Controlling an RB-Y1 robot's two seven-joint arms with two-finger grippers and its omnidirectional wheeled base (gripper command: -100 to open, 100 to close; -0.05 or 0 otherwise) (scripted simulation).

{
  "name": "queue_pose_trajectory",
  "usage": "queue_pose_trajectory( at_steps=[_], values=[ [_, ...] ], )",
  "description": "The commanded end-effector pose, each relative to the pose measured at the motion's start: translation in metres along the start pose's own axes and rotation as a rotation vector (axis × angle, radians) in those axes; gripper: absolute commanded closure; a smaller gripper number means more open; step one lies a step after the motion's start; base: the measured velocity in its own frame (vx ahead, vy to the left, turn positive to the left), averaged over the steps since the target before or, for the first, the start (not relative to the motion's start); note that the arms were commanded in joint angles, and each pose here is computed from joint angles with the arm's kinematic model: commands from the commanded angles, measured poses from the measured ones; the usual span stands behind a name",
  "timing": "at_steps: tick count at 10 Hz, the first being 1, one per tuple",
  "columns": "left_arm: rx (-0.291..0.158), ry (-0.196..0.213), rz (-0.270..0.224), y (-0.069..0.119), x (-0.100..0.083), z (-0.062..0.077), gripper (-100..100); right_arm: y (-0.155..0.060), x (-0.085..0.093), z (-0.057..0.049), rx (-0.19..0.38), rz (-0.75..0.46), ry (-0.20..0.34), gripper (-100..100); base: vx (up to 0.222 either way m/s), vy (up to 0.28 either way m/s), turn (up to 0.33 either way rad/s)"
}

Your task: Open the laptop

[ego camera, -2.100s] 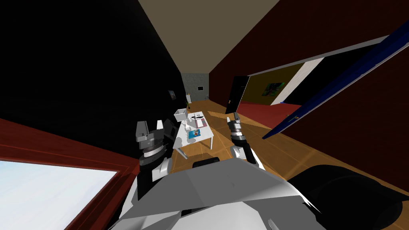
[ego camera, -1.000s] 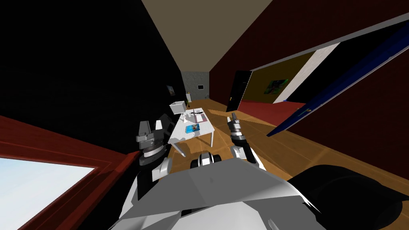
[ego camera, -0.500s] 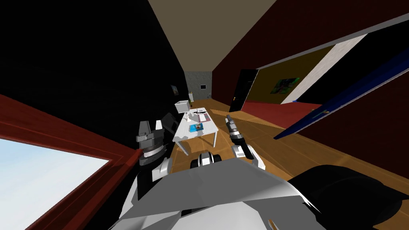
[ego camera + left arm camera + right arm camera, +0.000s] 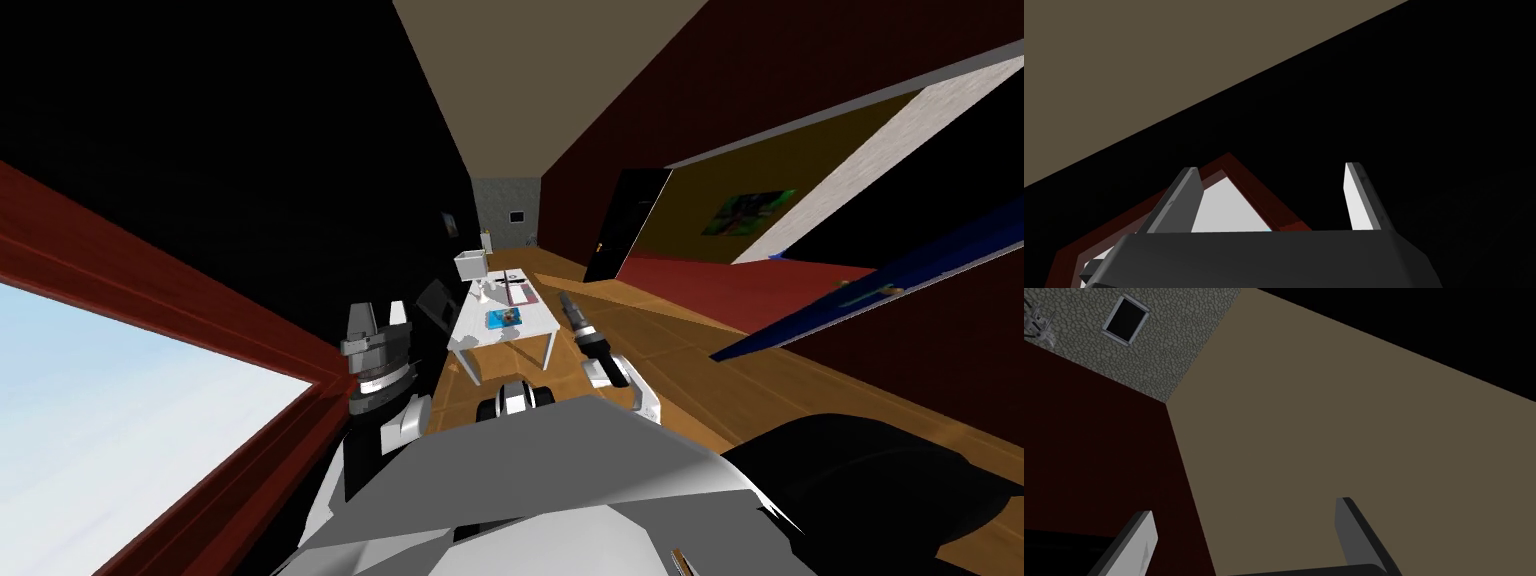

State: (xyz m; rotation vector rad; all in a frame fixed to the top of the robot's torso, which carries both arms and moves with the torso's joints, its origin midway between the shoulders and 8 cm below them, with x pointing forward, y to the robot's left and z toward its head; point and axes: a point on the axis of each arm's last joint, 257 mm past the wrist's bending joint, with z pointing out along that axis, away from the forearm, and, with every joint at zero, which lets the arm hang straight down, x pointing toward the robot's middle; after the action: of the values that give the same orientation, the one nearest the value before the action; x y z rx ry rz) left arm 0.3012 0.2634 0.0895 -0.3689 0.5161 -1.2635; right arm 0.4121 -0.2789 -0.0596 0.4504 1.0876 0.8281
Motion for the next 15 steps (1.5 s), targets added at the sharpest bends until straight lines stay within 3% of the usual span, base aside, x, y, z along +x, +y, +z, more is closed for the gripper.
queue_pose_trajectory(
  at_steps=[1, 6, 7, 8, 13, 15],
  values=[
    [0.0, 0.0, 0.0, 0.0, 0.0, 0.0, 0, -0.027, 0.007, 0.004, 0.041, -0.186, 0.056, -100, 0.035, 0.119, 0.122],
    [0.0, 0.0, 0.0, 0.0, 0.0, 0.0, 0, -0.087, 0.011, 0.01, 0.12, -0.554, 0.161, -100, 0.045, 0.129, 0.146],
    [0.0, 0.0, 0.0, 0.0, 0.0, 0.0, 0, -0.087, 0.011, 0.01, 0.119, -0.566, 0.163, -100, 0.026, 0.087, 0.035],
    [0.0, 0.0, 0.0, 0.0, 0.0, 0.0, 0, -0.1, 0.009, 0.011, 0.136, -0.645, 0.186, -100, 0.021, 0.066, 0.083],
    [0.0, 0.0, 0.0, 0.0, 0.0, 0.0, 0, -0.168, -0.014, 0.015, 0.225, -1.037, 0.296, -100, 0.046, 0.118, 0.155],
    [0.0, 0.0, 0.0, 0.0, 0.0, 0.0, 0, -0.186, -0.02, 0.014, 0.248, -1.129, 0.327, -100, 0.049, 0.081, 0.051]
  ],
)
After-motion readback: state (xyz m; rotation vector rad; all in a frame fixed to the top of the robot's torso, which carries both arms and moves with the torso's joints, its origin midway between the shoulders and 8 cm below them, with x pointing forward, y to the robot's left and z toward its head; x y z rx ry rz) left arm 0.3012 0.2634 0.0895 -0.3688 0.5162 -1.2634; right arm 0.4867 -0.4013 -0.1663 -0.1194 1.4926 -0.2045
